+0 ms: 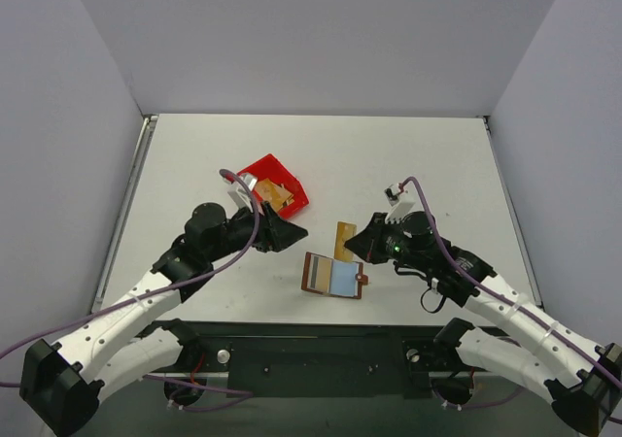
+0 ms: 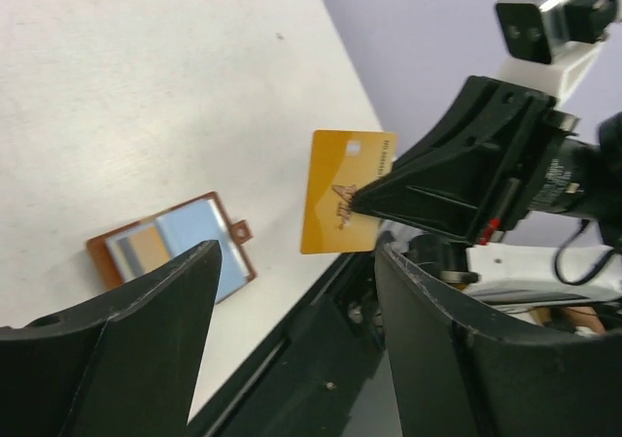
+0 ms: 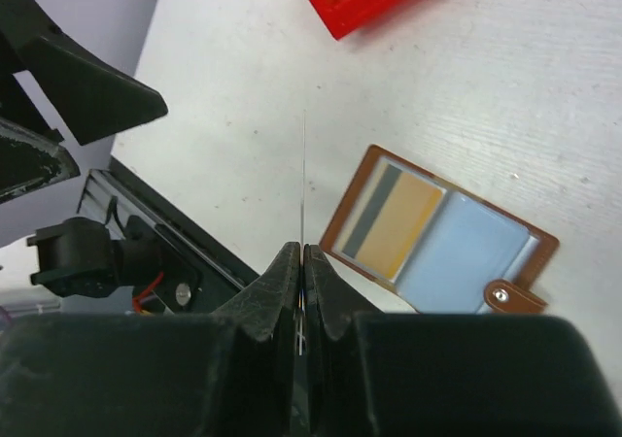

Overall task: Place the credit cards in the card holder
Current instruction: Insert the credit card into the card holder.

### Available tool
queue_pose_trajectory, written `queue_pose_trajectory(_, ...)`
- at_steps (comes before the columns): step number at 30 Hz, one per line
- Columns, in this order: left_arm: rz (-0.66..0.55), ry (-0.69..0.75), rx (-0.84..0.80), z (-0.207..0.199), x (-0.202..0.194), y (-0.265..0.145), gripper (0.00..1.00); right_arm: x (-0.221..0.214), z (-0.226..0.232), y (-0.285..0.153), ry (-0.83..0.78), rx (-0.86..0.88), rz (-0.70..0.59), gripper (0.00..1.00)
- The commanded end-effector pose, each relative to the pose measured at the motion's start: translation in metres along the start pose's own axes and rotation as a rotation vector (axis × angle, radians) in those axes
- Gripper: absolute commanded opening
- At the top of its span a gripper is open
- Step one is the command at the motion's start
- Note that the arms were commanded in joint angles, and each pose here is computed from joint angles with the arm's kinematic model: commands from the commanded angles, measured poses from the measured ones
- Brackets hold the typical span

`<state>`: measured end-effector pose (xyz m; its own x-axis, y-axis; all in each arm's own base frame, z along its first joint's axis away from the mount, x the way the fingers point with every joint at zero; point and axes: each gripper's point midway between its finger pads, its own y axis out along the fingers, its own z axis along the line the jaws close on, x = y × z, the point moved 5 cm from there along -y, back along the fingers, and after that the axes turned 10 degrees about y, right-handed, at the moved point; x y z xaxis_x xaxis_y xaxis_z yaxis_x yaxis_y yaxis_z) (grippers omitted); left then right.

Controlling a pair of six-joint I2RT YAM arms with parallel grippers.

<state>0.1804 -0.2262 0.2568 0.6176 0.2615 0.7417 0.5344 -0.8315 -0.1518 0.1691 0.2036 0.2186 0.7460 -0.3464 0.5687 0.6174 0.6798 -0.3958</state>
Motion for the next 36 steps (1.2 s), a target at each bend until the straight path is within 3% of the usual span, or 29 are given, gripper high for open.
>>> queue_pose_trajectory(1,0.073,0.112,0.123,0.02,-0.011,0.005,0.71,-0.009,-0.026,0.001,-0.016,-0.112,0.026,0.0)
queue_pose_trajectory(5,0.111,0.142,0.125,0.021,-0.029,0.02,0.6,-0.016,-0.038,0.004,0.017,-0.154,0.053,0.0)
queue_pose_trajectory(7,0.142,0.156,0.11,0.019,-0.041,0.029,0.48,-0.018,-0.048,0.005,0.055,-0.202,0.041,0.0)
queue_pose_trajectory(12,0.212,0.198,0.098,0.015,-0.068,0.051,0.05,-0.028,-0.062,0.013,0.136,-0.296,0.084,0.0)
queue_pose_trajectory(14,0.241,0.215,0.104,0.017,-0.078,0.059,0.0,-0.033,-0.064,0.017,0.168,-0.315,0.11,0.0)
queue_pose_trajectory(23,0.322,0.225,0.153,0.034,-0.118,0.088,0.0,-0.049,-0.079,0.029,0.248,-0.434,0.205,0.0)
queue_pose_trajectory(36,0.369,0.221,0.21,0.056,-0.14,0.12,0.0,-0.063,-0.096,0.032,0.277,-0.543,0.295,0.0)
